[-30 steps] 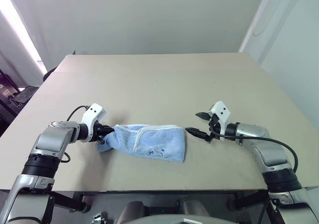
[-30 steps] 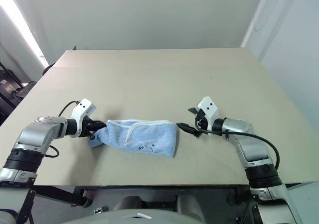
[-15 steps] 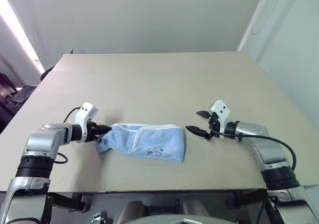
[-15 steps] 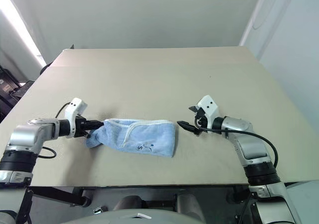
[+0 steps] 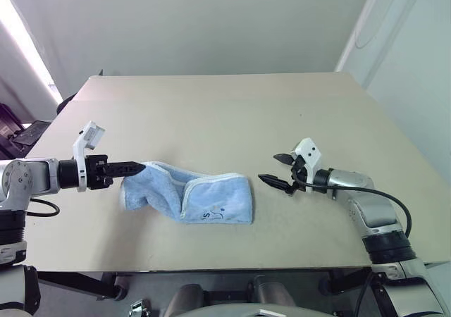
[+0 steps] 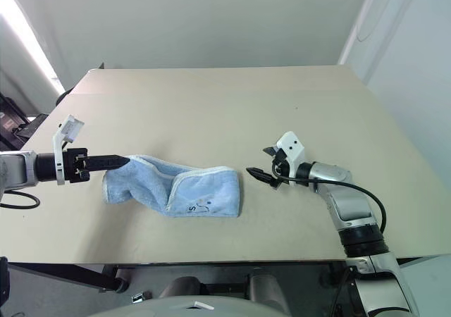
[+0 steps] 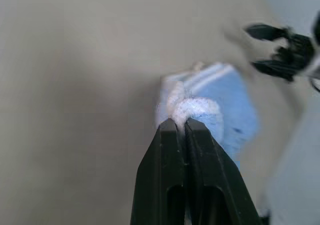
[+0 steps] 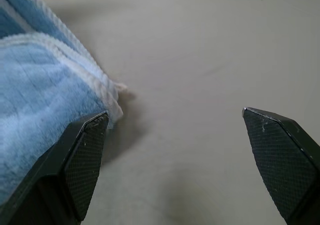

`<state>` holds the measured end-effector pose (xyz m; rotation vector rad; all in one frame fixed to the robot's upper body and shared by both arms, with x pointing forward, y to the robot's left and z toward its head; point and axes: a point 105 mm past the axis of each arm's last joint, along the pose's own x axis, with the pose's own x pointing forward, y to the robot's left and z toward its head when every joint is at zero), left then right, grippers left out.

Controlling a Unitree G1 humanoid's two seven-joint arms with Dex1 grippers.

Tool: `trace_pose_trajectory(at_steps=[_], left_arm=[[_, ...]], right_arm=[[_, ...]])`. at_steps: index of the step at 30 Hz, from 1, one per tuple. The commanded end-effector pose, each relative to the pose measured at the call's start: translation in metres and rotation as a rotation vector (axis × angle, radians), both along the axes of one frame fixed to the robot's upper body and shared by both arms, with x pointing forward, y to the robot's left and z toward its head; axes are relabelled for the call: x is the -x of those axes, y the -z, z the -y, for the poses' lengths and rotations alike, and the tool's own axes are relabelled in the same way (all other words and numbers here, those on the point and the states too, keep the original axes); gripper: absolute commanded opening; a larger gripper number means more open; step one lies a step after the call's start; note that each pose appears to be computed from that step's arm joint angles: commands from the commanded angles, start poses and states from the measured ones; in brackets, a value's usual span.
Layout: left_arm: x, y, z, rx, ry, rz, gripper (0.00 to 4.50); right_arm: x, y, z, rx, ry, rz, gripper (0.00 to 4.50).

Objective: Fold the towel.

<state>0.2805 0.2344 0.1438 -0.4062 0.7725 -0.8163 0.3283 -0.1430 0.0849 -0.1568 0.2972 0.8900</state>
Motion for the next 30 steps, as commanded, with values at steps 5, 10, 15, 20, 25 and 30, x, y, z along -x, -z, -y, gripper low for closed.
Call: trace_pose_trajectory(at_steps=[5, 10, 15, 20, 25, 30], left_arm=[[-0.008, -0.006, 0.021, 0.111, -0.033, -0.116, 0.03], [-0.024, -0.001, 0.050, 0.210, -0.020, -0.138, 0.03], [-0.045, 0.022, 0.082, 0.222, -0.071, -0.254, 0.03], [-0.051, 0.022, 0.107, 0.250, -0.046, -0.285, 0.03], [-0.047, 0.020, 0.131, 0.242, 0.024, -0.285, 0.03], [-0.035, 0.022, 0.147, 0.182, 0.106, -0.283, 0.03]], right_arm=[[0.006, -0.016, -0.007, -0.043, -0.061, 0.027, 4.50], [0.013, -0.021, -0.010, -0.081, -0.080, 0.015, 4.50], [0.038, -0.049, -0.012, -0.141, -0.207, 0.093, 4.50], [0.053, -0.057, -0.010, -0.119, -0.253, 0.095, 4.50], [0.056, -0.046, -0.008, -0.075, -0.237, 0.070, 4.50], [0.057, -0.043, -0.007, -0.069, -0.217, 0.064, 4.50]])
